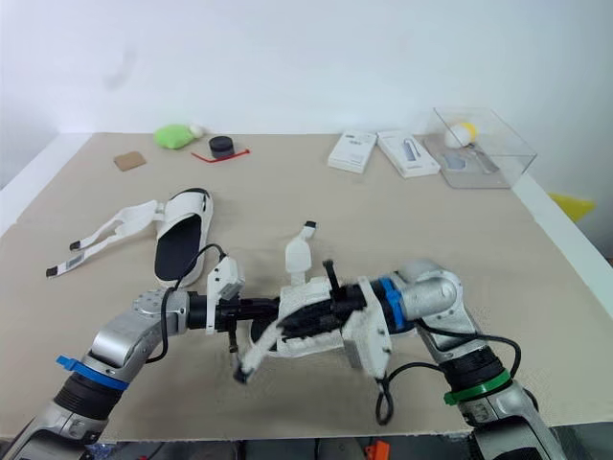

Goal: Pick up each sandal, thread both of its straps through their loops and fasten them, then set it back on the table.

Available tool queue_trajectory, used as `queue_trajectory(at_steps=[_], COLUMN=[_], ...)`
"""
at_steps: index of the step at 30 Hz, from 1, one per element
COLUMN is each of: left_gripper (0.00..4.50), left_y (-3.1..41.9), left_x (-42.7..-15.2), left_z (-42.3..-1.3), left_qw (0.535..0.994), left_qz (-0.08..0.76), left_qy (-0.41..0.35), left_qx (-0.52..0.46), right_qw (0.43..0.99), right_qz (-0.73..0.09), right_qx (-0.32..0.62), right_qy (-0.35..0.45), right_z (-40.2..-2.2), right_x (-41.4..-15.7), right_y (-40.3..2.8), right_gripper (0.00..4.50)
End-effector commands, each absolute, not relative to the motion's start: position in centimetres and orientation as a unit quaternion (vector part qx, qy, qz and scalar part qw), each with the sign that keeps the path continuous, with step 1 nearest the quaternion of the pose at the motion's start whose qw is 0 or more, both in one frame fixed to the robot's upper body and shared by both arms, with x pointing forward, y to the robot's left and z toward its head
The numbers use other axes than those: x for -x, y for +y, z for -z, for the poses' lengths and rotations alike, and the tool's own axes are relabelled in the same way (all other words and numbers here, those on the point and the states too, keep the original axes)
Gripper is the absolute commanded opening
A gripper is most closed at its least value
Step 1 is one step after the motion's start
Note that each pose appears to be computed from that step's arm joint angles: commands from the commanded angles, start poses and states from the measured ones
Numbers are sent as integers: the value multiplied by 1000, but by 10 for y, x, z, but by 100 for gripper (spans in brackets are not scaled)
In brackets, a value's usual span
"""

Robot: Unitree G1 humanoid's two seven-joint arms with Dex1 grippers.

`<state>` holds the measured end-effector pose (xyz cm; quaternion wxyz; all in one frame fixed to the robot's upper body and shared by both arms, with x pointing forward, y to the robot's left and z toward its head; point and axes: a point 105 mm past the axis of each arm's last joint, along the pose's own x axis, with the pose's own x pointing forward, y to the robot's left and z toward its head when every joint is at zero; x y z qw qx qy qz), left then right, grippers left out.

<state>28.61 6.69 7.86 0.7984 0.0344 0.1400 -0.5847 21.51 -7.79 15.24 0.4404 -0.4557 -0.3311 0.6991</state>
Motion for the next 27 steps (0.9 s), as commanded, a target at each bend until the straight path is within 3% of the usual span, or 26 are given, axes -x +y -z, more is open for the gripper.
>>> queue_trajectory(at_steps=[1, 5, 7, 11, 12, 16, 21, 27], left_gripper=[0, 0, 0, 0, 0, 0, 0, 0], left_y=[74, 73, 72, 72, 72, 68, 65, 65], left_x=[-287, -284, -283, -283, -284, -285, -287, -286], left_z=[-69, -67, -66, -65, -64, -64, -64, -65], left_qw=[804, 801, 800, 798, 798, 795, 793, 793], left_qz=[571, 574, 575, 577, 577, 581, 585, 585], left_qy=[162, 165, 167, 169, 169, 169, 168, 167], left_qx=[-38, -37, -37, -35, -35, -33, -32, -30], right_qw=[414, 429, 446, 503, 528, 689, 712, 704], right_qz=[-704, -702, -703, -712, -714, -702, -650, -612], right_qx=[465, 467, 464, 434, 414, 169, -28, -53], right_qy=[-340, -324, -302, -229, -200, 58, 263, 356], right_z=[-148, -152, -152, -148, -146, -137, -120, -91], right_x=[-204, -200, -198, -191, -190, -183, -167, -153], right_y=[-87, -97, -103, -116, -118, -129, -139, -138], right_gripper=[3, 143, 237, 424, 441, 441, 441, 441])
